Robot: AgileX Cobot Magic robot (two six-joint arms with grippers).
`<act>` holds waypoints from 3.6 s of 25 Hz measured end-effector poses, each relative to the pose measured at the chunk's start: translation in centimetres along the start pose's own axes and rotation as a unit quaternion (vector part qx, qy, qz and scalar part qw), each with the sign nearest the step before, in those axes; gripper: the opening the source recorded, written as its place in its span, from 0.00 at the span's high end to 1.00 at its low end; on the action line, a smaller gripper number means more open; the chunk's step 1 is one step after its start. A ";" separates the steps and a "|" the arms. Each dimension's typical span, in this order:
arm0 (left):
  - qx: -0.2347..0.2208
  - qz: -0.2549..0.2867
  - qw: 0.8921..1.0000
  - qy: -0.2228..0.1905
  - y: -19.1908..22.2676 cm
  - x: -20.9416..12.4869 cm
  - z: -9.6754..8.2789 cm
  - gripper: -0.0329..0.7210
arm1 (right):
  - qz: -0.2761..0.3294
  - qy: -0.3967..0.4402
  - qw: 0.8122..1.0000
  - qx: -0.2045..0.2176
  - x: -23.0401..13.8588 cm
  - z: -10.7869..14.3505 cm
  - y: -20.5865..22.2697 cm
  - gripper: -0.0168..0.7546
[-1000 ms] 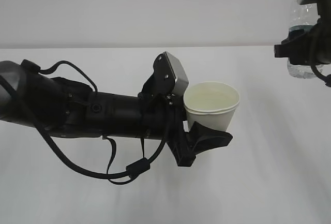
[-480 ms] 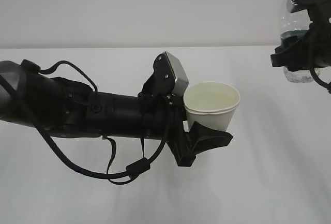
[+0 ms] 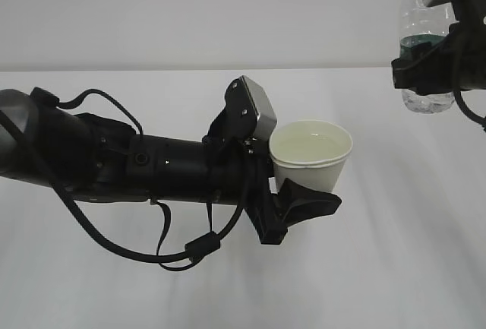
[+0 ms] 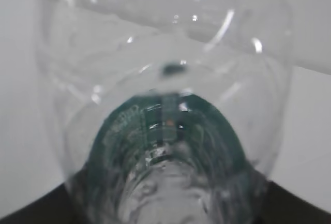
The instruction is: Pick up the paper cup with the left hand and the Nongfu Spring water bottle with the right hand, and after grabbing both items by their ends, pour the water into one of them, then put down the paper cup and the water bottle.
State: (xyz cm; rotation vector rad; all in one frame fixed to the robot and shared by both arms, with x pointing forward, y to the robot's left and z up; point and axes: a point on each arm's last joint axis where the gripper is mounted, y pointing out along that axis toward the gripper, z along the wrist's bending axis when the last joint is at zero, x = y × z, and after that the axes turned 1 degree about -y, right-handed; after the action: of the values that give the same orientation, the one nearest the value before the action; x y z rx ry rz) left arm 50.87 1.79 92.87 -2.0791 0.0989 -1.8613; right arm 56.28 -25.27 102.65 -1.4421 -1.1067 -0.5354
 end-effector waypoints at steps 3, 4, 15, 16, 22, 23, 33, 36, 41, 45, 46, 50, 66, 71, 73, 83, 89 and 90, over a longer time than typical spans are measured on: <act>0.000 0.000 1.000 0.000 0.0 0.0 0.0 0.36 | -0.005 -0.002 1.000 0.004 0.1 0.1 0.0 0.50; 0.000 0.000 1.000 0.000 0.0 0.0 0.0 0.36 | -0.005 -0.002 1.000 0.004 0.1 0.1 0.0 0.50; 0.000 0.000 1.000 0.000 0.0 0.0 0.0 0.36 | -0.025 0.018 1.000 0.003 0.5 0.1 0.0 0.50; 0.000 0.000 1.000 0.000 0.0 0.0 0.0 0.36 | -0.029 0.015 0.999 0.003 0.6 0.1 0.0 0.50; 0.000 0.000 1.000 0.000 0.0 0.0 0.0 0.36 | -0.046 0.032 0.998 0.000 -0.2 0.3 0.0 0.51; 0.000 0.000 1.000 0.000 0.0 0.0 0.0 0.36 | -0.049 0.030 0.998 -0.002 -0.4 0.3 0.0 0.51; 0.000 0.000 1.000 0.000 0.0 0.0 0.0 0.36 | -0.064 0.042 0.997 -0.023 -0.4 0.0 0.0 0.51; 0.000 0.000 1.000 0.000 0.0 0.0 0.0 0.36 | -0.069 0.044 0.996 -0.027 -0.4 0.0 0.0 0.51; 0.000 0.000 1.000 0.000 0.0 0.0 0.0 0.36 | -0.088 0.047 0.994 -0.037 -1.1 0.0 -0.1 0.51; 0.000 0.000 1.000 0.000 0.0 0.0 0.0 0.36 | -0.107 0.053 0.992 -0.048 -2.2 0.2 -0.3 0.51; 0.000 0.000 1.000 0.000 0.0 0.0 0.0 0.36 | -0.110 0.054 0.991 -0.050 -2.4 0.2 -0.3 0.51; 0.000 0.000 1.000 0.000 0.0 0.0 0.0 0.36 | -0.115 0.056 0.990 -0.054 -3.3 0.4 -0.4 0.51; 0.007 0.009 1.000 0.000 0.0 -0.2 0.1 0.36 | -0.112 0.063 0.990 -0.066 -7.4 1.2 4.7 0.51; 0.009 0.012 1.000 0.000 0.0 -0.2 0.2 0.36 | -0.121 0.071 0.988 -0.071 -9.0 1.5 6.2 0.51; 0.009 0.012 1.000 0.000 0.0 -0.2 0.2 0.36 | -0.130 0.075 0.986 -0.075 -9.6 1.6 6.8 0.51; 0.011 0.012 1.000 -0.001 0.0 -0.2 0.2 0.36 | -0.140 0.078 0.984 -0.080 -11.8 2.0 8.5 0.51; 0.011 0.012 1.000 -0.001 0.0 -0.2 0.2 0.36 | -0.141 0.078 0.984 -0.081 -12.5 2.2 9.3 0.51; 0.011 0.012 1.000 -0.001 0.0 -0.2 0.2 0.36 | -0.142 0.078 0.983 -0.082 -12.5 2.2 9.4 0.51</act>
State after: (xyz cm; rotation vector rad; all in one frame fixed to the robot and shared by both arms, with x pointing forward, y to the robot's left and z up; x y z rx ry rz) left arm 51.03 1.90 92.66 -2.0575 0.1015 -1.8382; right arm 58.18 -25.94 87.01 -1.3620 -1.1716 -0.9446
